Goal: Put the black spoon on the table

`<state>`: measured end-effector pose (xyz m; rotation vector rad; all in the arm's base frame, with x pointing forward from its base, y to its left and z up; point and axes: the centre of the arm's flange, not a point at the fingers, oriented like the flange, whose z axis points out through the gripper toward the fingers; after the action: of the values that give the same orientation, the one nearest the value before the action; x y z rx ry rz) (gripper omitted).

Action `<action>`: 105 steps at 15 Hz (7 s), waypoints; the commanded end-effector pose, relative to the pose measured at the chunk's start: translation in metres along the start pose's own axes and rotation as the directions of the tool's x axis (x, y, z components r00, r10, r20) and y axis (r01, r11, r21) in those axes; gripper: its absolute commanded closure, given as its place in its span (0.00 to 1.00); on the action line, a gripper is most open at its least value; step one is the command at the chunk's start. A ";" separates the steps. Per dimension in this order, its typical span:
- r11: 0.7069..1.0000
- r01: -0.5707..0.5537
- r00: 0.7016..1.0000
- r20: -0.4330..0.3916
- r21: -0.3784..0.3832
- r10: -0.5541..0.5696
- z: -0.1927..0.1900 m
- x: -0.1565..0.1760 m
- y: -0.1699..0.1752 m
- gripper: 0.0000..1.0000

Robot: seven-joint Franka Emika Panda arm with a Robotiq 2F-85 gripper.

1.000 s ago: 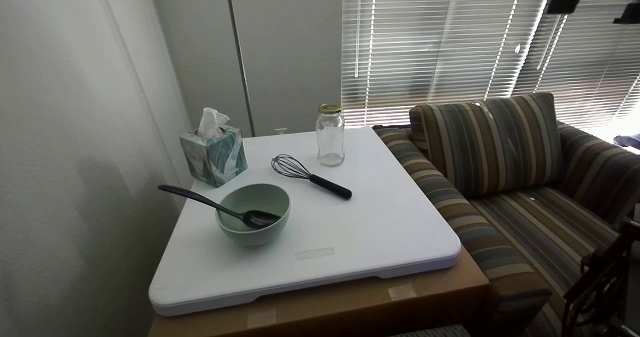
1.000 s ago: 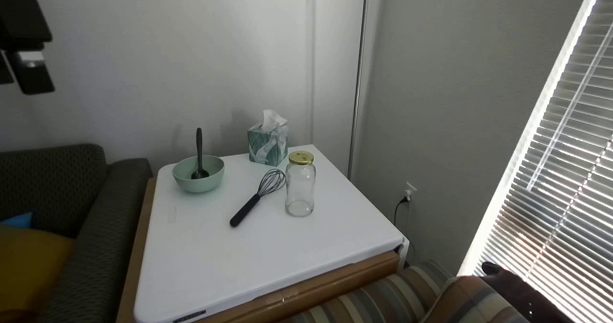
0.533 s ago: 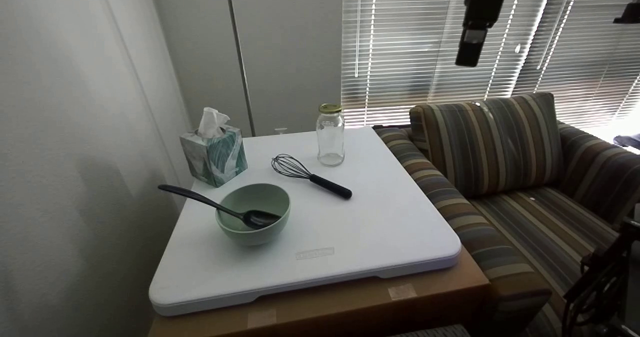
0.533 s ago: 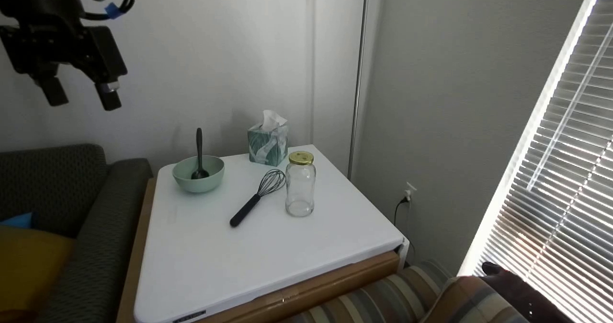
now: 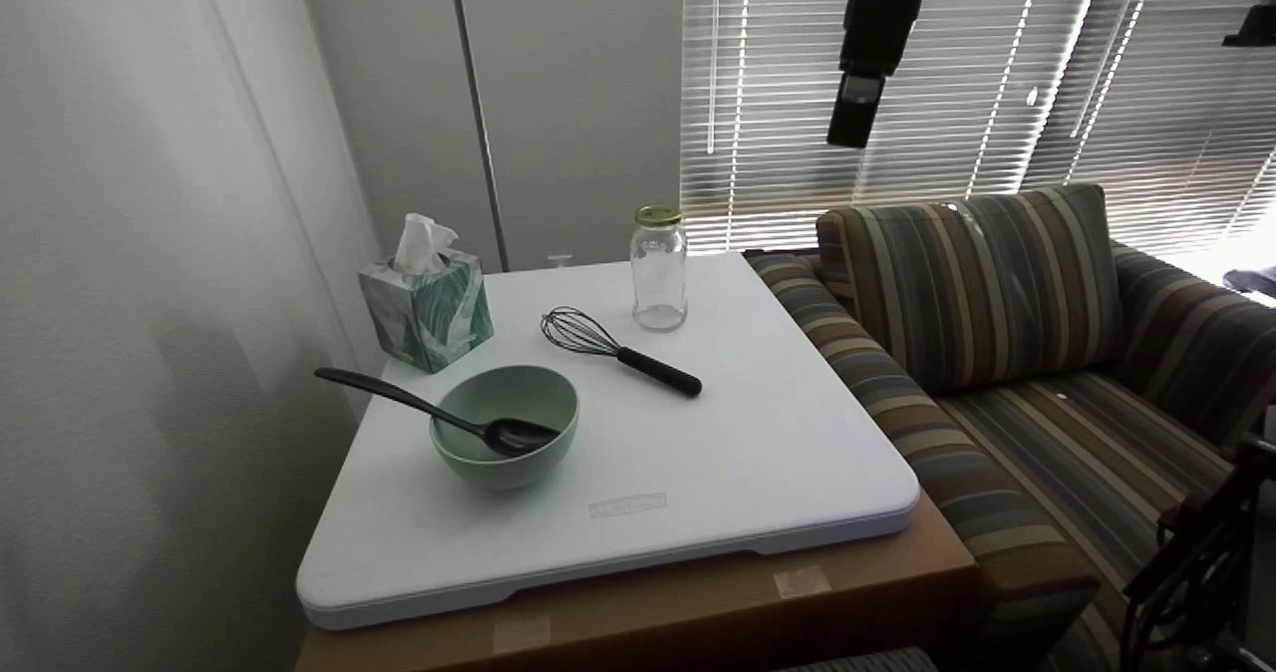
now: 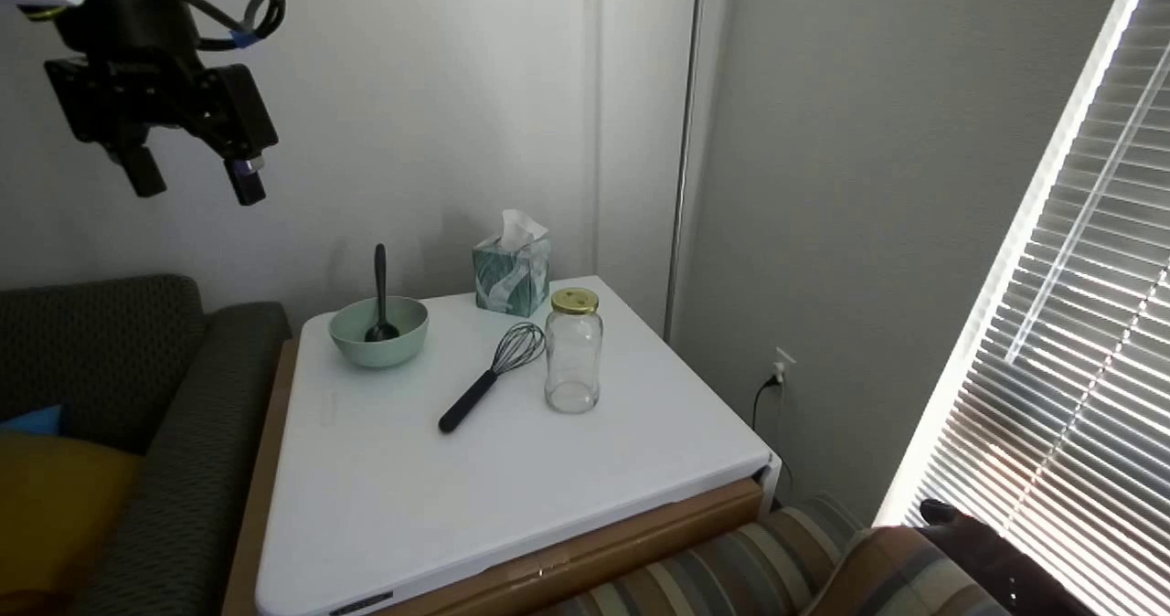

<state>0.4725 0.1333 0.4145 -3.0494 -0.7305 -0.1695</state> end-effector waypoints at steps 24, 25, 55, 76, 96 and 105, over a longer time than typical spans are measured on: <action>0.978 0.179 0.977 -0.138 0.106 -0.163 0.134 0.218 0.017 0.00; 0.977 0.184 0.975 -0.142 0.106 -0.168 0.141 0.226 0.015 0.00; 0.959 0.237 0.969 -0.110 0.157 -0.222 0.267 0.335 -0.051 0.00; 0.969 0.215 0.965 -0.178 0.120 -0.192 0.286 0.352 -0.066 0.51; 0.985 0.152 0.968 -0.212 0.079 -0.132 0.303 0.358 -0.052 0.10; 0.988 0.130 0.966 -0.237 0.089 -0.106 0.301 0.356 -0.053 0.80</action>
<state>0.7574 0.3353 0.1553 -2.8067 -0.8888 -0.4385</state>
